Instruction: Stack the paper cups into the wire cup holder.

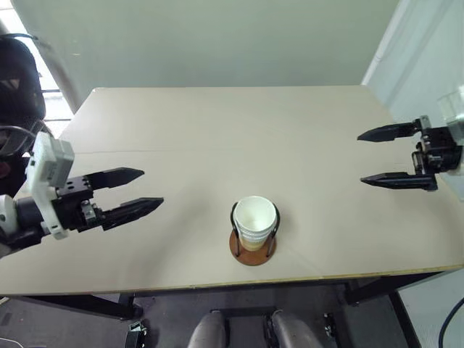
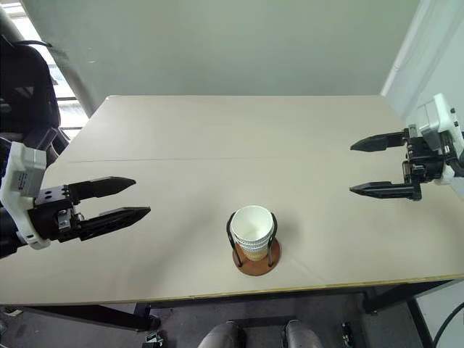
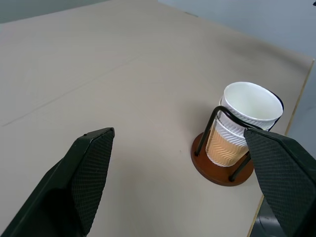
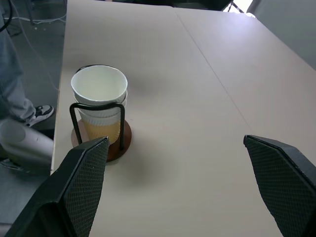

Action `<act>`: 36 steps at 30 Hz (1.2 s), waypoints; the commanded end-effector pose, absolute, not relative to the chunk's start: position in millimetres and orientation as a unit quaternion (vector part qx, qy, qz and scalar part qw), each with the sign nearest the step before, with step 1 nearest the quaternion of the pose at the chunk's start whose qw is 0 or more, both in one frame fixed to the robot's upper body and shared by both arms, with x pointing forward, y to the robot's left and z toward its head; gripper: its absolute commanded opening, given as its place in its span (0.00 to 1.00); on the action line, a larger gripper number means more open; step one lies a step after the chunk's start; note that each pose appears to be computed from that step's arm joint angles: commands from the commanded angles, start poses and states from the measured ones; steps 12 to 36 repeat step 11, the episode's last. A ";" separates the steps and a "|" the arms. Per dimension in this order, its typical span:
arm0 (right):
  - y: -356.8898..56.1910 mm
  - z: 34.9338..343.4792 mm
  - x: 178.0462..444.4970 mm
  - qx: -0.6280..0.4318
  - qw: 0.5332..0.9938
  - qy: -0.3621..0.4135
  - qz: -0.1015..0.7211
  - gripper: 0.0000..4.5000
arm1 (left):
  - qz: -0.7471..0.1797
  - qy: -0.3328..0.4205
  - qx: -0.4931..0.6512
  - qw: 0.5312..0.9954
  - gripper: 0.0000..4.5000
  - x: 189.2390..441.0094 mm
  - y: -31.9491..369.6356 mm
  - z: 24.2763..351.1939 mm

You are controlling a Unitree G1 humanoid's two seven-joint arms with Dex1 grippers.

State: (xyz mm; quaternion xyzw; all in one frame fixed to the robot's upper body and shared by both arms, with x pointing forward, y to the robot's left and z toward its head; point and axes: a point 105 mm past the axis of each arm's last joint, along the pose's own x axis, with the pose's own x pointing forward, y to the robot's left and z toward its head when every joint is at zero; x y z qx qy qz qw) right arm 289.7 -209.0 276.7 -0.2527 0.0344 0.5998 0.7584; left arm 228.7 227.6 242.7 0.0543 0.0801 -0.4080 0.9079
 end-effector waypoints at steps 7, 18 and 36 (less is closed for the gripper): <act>-206.1 282.9 296.8 -0.274 0.749 0.023 0.602 1.00 | -0.391 0.060 0.081 0.915 1.00 227.3 227.0 258.3; -205.9 284.8 297.5 -0.276 0.748 0.022 0.603 1.00 | -0.397 0.058 0.082 0.912 1.00 224.4 215.8 260.0; -205.9 284.8 297.5 -0.276 0.748 0.022 0.603 1.00 | -0.397 0.058 0.082 0.912 1.00 224.4 215.8 260.0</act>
